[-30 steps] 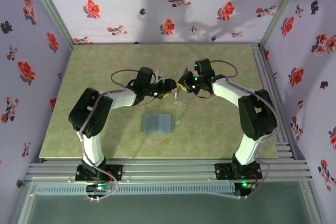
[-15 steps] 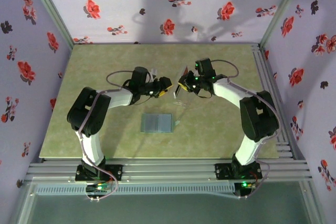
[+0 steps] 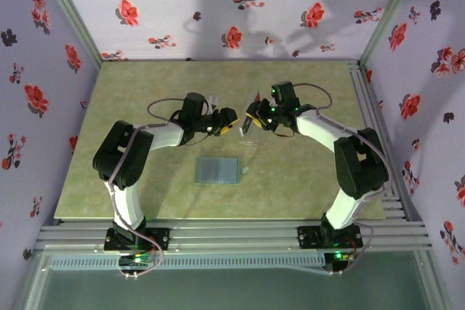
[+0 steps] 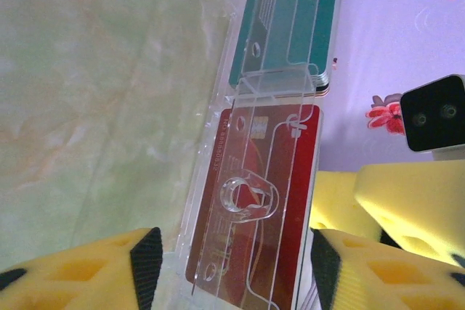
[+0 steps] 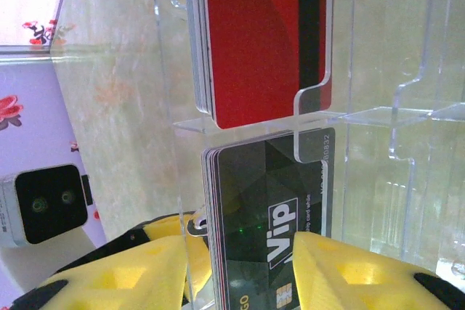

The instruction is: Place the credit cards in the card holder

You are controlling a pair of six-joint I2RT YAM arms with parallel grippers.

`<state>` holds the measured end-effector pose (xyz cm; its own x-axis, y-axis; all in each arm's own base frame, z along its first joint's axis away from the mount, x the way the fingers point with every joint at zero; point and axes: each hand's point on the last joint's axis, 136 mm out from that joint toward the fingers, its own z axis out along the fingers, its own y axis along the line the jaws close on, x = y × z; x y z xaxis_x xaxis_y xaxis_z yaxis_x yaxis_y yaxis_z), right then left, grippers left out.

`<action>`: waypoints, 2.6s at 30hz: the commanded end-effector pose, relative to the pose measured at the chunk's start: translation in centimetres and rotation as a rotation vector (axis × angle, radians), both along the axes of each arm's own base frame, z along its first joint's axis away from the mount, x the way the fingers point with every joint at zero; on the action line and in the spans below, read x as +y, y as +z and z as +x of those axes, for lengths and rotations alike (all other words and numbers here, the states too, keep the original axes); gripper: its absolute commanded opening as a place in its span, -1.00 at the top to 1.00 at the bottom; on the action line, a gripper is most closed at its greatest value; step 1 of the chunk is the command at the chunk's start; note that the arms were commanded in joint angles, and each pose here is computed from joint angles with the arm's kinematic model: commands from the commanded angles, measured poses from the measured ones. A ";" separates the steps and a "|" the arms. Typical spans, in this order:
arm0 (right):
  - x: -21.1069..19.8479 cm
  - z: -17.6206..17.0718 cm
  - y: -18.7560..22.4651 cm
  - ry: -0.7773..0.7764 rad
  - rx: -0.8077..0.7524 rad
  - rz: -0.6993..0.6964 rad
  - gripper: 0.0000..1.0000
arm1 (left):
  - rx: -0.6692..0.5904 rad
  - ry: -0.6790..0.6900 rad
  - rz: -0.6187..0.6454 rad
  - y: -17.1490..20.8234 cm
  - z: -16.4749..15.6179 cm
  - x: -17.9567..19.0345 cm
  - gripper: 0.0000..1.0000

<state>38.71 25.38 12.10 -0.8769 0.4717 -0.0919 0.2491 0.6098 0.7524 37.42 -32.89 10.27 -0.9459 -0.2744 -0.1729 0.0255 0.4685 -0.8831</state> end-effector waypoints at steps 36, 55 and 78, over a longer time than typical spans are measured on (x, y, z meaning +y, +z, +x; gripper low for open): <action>2.5 -0.6 1.1 0.058 -0.043 0.040 0.51 | 0.042 -0.047 -0.009 -0.7 -2.2 -0.9 0.39; 0.4 -2.1 2.0 0.057 -0.038 -0.004 0.87 | 0.027 -0.047 -0.014 0.4 -1.7 -1.1 0.34; -1.4 -11.4 5.6 0.308 -0.177 -0.073 1.00 | -0.095 -0.002 0.156 7.3 -1.0 3.4 -0.05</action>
